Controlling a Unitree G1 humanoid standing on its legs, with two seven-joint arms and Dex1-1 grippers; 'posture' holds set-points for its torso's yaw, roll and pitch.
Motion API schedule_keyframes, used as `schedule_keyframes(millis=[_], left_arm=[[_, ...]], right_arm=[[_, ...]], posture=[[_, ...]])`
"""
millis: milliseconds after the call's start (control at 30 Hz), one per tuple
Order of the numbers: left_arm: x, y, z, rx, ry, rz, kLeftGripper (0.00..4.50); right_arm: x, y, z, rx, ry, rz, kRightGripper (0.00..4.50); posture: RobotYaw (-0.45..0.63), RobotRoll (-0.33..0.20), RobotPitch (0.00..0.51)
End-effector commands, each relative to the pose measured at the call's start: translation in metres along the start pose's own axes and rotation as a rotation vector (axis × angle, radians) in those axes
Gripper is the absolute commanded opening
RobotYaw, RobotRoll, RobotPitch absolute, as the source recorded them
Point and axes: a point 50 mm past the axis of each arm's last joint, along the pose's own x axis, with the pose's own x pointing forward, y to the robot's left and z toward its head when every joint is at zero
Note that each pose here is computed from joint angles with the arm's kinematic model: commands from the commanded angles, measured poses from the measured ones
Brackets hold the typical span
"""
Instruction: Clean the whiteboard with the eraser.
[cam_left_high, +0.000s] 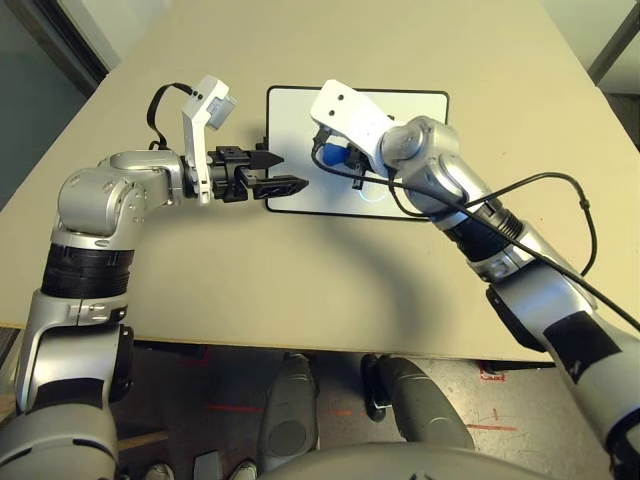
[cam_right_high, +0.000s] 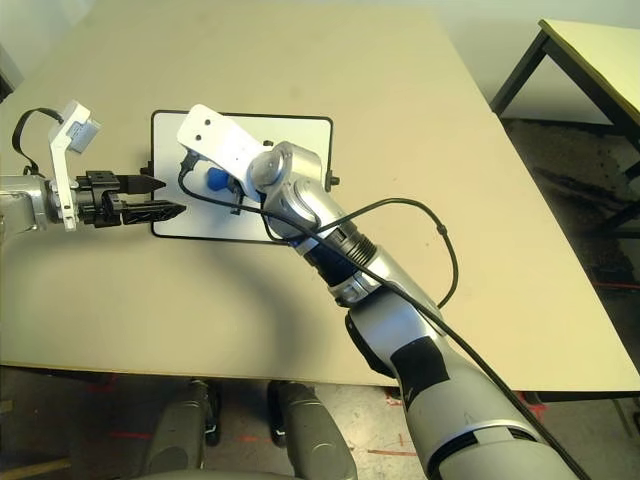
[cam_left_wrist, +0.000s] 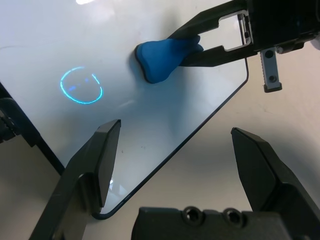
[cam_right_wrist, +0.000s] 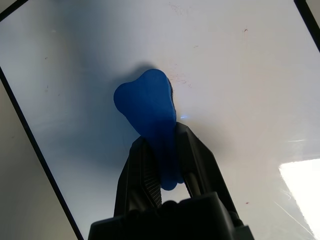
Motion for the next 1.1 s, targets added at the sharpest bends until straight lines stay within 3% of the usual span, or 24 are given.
schedule_keyframes(millis=[33, 300, 533, 667, 967, 1100], left_arm=[[0.002, 0.000, -0.001, 0.001, 0.009, -0.005, 4.50], [0.004, 0.000, -0.001, 0.002, 0.005, -0.006, 4.50], [0.005, 0.000, -0.002, 0.001, 0.001, -0.008, 4.50], [0.005, -0.001, -0.002, -0.001, 0.003, -0.010, 4.50], [0.003, -0.002, -0.002, 0.001, 0.006, -0.007, 4.50], [0.004, -0.001, -0.001, 0.001, 0.006, -0.007, 4.50]], right_arm=[[-0.006, -0.009, 0.006, 0.000, -0.025, -0.022, 0.62], [-0.010, -0.014, 0.007, -0.001, -0.030, -0.045, 0.62], [-0.003, -0.015, -0.009, 0.006, 0.029, -0.054, 0.62], [0.004, -0.006, -0.018, 0.005, 0.057, -0.026, 0.62], [0.009, 0.021, -0.015, -0.032, 0.034, 0.070, 0.62], [0.009, 0.022, -0.015, -0.033, 0.032, 0.071, 0.62]], posture=[[0.00, 0.000, 0.168], [-0.01, 0.000, 0.164], [-0.01, 0.000, 0.164], [-0.01, 0.000, 0.166], [0.00, 0.000, 0.167], [0.00, 0.000, 0.162]])
